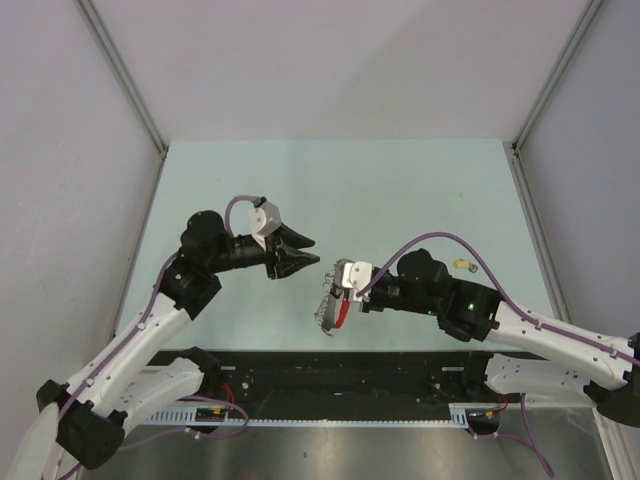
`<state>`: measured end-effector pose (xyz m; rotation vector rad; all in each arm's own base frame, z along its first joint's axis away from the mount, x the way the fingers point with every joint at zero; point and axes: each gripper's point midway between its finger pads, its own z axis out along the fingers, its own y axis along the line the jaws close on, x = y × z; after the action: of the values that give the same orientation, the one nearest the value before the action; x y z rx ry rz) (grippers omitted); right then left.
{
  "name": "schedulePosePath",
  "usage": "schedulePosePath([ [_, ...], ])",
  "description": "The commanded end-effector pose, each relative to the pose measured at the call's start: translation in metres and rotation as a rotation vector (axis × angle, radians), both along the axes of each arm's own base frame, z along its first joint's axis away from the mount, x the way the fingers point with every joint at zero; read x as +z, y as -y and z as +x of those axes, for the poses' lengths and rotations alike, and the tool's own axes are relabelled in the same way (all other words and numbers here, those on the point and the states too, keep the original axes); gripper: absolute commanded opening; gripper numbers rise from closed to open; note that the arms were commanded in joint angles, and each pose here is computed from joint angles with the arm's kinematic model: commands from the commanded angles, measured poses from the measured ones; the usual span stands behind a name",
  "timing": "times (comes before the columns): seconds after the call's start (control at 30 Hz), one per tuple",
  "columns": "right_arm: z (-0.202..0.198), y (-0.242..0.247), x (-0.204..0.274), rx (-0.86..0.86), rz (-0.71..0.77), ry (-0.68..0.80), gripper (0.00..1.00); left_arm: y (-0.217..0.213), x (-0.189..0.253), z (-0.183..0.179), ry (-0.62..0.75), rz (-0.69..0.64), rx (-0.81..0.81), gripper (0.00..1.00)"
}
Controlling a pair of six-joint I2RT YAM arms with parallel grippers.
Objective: Put the keys on the keyring
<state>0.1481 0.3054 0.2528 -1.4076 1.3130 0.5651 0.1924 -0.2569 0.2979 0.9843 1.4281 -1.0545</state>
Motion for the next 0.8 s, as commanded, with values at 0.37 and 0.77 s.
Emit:
schedulePosePath([
  [0.37,0.001,-0.005,0.021,0.022,-0.005,0.040,0.00,0.015,-0.016,-0.052,0.088,0.186,-0.436,0.48],
  [0.77,0.003,-0.007,0.018,0.013,-0.016,0.042,0.00,0.024,-0.030,-0.044,-0.012,0.222,-0.350,0.35],
])
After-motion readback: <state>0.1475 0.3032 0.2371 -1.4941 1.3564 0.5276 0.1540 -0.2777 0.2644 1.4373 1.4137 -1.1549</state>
